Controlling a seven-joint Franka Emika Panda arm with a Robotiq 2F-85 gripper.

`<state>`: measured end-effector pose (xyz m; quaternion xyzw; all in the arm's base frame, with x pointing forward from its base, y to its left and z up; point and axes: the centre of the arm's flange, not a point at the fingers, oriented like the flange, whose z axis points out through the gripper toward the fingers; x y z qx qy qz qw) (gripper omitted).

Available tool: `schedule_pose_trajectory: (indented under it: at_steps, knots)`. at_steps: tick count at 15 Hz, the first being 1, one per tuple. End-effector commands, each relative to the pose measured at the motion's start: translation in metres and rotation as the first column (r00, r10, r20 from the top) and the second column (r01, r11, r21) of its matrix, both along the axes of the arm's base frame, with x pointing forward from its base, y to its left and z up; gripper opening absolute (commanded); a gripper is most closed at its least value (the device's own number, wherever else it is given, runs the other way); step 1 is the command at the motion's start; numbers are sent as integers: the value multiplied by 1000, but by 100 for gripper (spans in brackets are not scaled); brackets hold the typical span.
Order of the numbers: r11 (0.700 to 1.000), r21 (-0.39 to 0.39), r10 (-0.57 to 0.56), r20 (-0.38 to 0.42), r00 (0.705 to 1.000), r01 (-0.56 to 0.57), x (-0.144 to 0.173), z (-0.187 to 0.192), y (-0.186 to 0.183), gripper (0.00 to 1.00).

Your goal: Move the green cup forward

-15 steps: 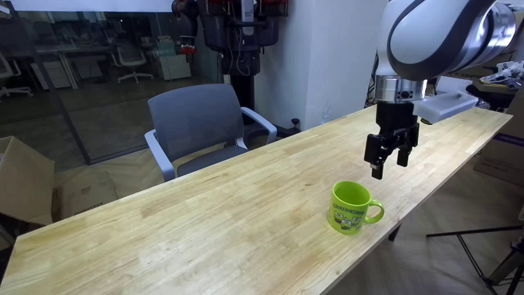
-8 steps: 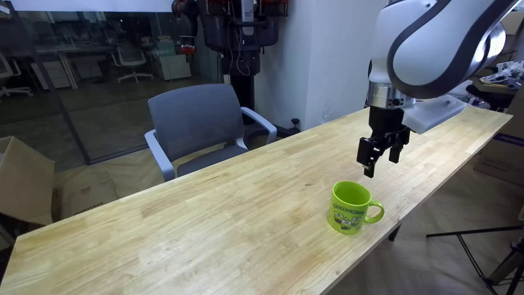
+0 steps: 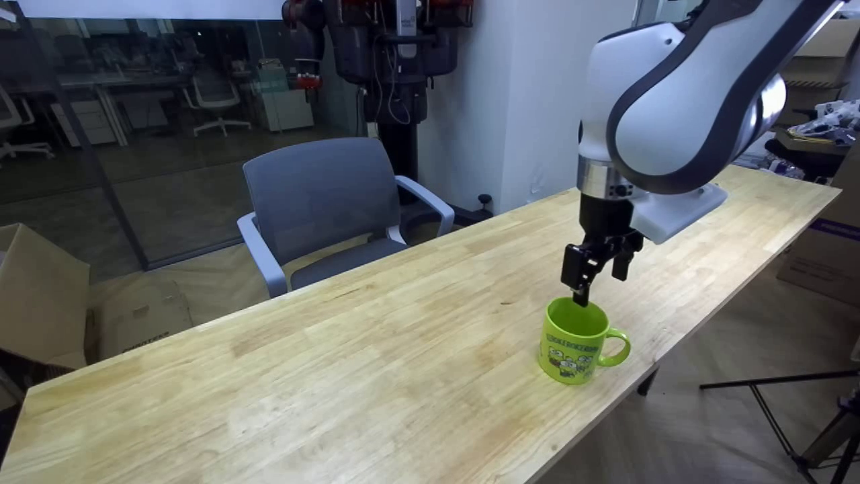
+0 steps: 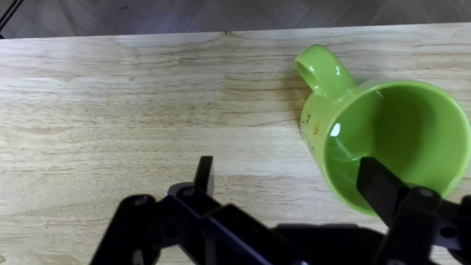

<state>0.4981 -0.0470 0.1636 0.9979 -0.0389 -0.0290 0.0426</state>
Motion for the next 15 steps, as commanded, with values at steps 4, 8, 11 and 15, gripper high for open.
schedule_pose_trajectory:
  at_steps: [4, 8, 11, 15]
  knots:
    - [1000, 18, 17, -5, 1000, -17, 12, -10, 16, 100]
    - [1000, 30, 10, -25, 1000, -9, 12, -20, 15, 75]
    - [999, 32, 16, -35, 999, -15, 13, -26, 13, 60]
    - [998, 42, 38, -44, 998, -36, 16, -33, 13, 31]
